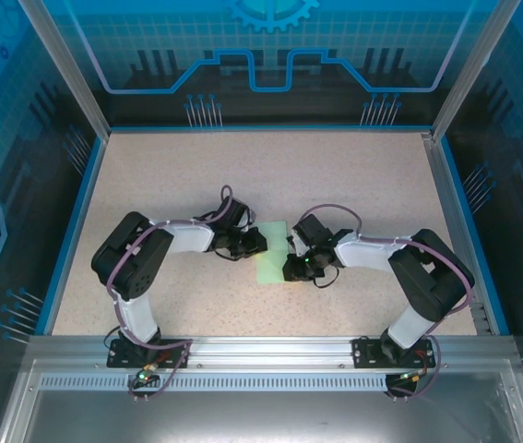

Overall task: Fold a paper plane with a square sheet of paper (pick it up from the middle)
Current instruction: Fold the triangle a second time at the center of the table.

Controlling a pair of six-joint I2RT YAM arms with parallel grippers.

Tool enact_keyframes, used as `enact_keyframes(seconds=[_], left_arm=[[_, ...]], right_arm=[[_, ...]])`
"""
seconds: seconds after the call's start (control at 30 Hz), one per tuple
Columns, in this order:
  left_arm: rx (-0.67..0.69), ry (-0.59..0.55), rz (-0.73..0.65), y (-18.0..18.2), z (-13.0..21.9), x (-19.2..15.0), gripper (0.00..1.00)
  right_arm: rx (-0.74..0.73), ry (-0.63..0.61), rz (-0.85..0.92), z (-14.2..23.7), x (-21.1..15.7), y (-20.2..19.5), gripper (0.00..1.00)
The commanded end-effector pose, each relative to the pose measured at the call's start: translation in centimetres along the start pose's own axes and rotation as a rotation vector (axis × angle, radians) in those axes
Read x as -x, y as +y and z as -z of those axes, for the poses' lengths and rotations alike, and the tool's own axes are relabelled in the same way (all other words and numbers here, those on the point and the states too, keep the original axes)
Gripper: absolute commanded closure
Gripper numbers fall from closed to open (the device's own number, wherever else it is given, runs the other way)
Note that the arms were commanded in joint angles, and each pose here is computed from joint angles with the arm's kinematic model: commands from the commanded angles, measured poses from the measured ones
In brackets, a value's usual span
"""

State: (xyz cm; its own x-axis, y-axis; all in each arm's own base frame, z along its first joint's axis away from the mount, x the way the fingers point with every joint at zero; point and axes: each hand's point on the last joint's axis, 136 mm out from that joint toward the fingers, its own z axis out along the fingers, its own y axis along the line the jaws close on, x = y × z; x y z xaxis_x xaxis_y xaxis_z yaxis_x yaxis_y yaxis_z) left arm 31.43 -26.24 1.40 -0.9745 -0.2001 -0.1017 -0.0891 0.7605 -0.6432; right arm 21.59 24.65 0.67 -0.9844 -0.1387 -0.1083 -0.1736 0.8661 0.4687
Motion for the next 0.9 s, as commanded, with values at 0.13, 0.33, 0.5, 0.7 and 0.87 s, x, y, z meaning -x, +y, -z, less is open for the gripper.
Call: enact_keyframes(seconds=[0.13, 0.33, 0.5, 0.7, 0.87], left_arm=[[0.117, -0.13, -0.067, 1.6, 4.1, 3.1, 0.82], [0.025, -0.191, -0.112, -1.1, 7.0, 3.4, 0.82], [-0.052, -0.135, -0.116, -2.7, 6.3, 0.5, 0.82], [-0.119, -0.066, -0.091, -3.5, 4.2, -1.5, 0.82], [-0.163, -0.015, -0.073, -4.2, 2.3, -1.9, 0.83]], right_arm=[[-0.198, 0.08, -0.045, -1.0, -2.7, -4.8, 0.86], [-0.15, 0.051, -0.036, -0.6, -1.9, -3.5, 0.86], [-0.008, -0.038, 0.003, 1.1, 0.6, 0.3, 0.86], [0.085, -0.147, 0.042, 3.0, 3.0, 2.6, 0.84], [0.061, -0.157, 0.012, 2.3, 3.9, 1.9, 0.85]])
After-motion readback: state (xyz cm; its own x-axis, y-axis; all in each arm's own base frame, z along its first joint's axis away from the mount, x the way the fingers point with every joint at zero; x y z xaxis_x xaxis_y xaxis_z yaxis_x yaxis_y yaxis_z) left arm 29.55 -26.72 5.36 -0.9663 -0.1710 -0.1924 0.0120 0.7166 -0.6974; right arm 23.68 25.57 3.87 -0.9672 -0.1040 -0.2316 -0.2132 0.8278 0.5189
